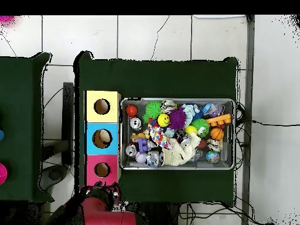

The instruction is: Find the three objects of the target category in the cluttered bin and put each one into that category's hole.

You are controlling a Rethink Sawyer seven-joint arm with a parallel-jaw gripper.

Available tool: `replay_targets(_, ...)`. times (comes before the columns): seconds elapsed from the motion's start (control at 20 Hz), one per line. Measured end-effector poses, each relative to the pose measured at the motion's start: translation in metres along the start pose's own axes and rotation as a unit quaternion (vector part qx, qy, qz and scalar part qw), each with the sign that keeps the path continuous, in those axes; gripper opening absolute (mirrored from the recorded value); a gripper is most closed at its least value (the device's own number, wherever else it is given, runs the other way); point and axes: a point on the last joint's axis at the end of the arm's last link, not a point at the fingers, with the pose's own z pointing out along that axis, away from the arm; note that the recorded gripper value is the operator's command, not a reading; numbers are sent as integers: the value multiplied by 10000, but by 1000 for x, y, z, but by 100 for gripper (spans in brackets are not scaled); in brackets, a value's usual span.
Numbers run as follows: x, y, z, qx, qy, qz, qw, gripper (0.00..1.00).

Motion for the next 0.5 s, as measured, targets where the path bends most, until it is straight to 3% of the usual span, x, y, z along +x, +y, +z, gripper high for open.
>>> replay_targets(0.5, -7, -20, 2, 31, 18, 337, 9994, 100)
